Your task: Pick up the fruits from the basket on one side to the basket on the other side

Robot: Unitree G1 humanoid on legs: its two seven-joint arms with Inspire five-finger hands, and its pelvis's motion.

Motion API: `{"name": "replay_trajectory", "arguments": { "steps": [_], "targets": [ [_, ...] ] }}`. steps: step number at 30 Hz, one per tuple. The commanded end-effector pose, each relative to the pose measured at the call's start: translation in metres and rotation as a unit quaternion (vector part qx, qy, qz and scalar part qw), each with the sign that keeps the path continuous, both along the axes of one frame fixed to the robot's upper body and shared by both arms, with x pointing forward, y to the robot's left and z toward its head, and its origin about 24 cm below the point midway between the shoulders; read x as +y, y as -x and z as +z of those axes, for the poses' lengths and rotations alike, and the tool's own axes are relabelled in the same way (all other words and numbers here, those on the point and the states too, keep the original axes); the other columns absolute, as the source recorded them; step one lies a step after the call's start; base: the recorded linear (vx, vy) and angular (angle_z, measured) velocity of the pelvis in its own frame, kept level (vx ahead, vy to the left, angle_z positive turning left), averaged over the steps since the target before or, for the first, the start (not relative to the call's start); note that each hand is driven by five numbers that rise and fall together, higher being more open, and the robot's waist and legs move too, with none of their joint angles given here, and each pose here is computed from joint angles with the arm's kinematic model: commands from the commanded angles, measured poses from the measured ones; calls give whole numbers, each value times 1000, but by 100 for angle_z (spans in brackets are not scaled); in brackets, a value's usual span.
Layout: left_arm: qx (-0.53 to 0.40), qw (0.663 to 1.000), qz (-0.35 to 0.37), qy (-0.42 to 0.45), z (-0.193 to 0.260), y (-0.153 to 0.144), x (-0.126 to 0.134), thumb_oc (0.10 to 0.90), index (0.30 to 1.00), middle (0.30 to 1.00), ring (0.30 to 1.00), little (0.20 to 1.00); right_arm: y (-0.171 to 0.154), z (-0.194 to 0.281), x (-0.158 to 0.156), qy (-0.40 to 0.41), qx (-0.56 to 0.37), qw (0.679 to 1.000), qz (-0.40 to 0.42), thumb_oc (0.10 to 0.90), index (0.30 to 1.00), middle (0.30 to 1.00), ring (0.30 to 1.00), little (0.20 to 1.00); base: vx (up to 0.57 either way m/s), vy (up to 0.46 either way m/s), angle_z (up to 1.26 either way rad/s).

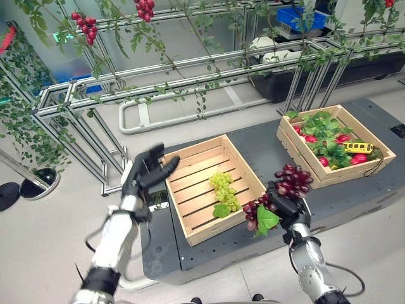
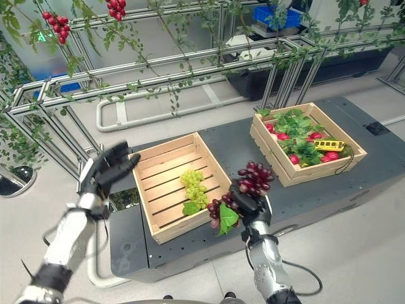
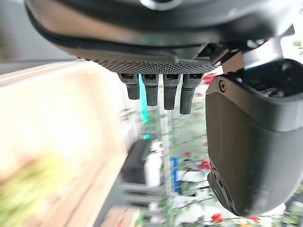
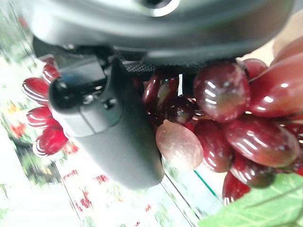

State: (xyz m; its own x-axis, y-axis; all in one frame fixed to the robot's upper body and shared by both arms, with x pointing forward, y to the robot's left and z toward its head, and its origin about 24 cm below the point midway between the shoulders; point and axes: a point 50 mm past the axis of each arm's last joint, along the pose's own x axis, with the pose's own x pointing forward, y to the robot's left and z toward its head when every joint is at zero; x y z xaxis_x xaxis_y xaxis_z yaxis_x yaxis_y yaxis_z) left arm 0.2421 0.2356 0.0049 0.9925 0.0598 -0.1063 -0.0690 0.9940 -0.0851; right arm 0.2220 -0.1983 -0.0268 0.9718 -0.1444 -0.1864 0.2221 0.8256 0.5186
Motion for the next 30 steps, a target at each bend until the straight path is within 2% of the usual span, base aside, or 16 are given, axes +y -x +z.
{"name": "replay_trajectory", "arguments": {
  "steps": [1,4,10,15,19,24,30],
  "targets": [
    [-98,993,39,57,30,-12,14,800,900,900,900,900,-18,57,-5,43,-180,983,-5,400,300,300,300,300,26,-132,-9],
    [-64,992,57,92,10,0,11,800,900,900,900,900,-14,53,-14,50,-168,985,-13,400,300,300,300,300,19,-165,-14],
    [-63,991,65,103,5,9,8,800,900,900,900,900,-17,64,-24,55,-192,980,-10,400,300,300,300,300,-32,-230,-13],
    [-110,986,61,113,21,-9,-6,800,900,900,900,900,-39,85,-29,66,-218,974,-11,400,300,300,300,300,-151,-70,-23],
    [-157,979,79,102,35,-12,-4,800,900,900,900,900,-47,95,-22,73,-248,966,28,400,300,300,300,300,-253,129,-87],
    [-157,981,68,92,35,-23,-8,800,900,900,900,900,-47,87,-26,53,-229,972,-4,400,300,300,300,300,-228,235,-55],
    [-178,979,70,67,43,-23,-1,800,900,900,900,900,-49,85,-19,45,-232,972,7,400,300,300,300,300,-316,216,-17]
  ]
}}
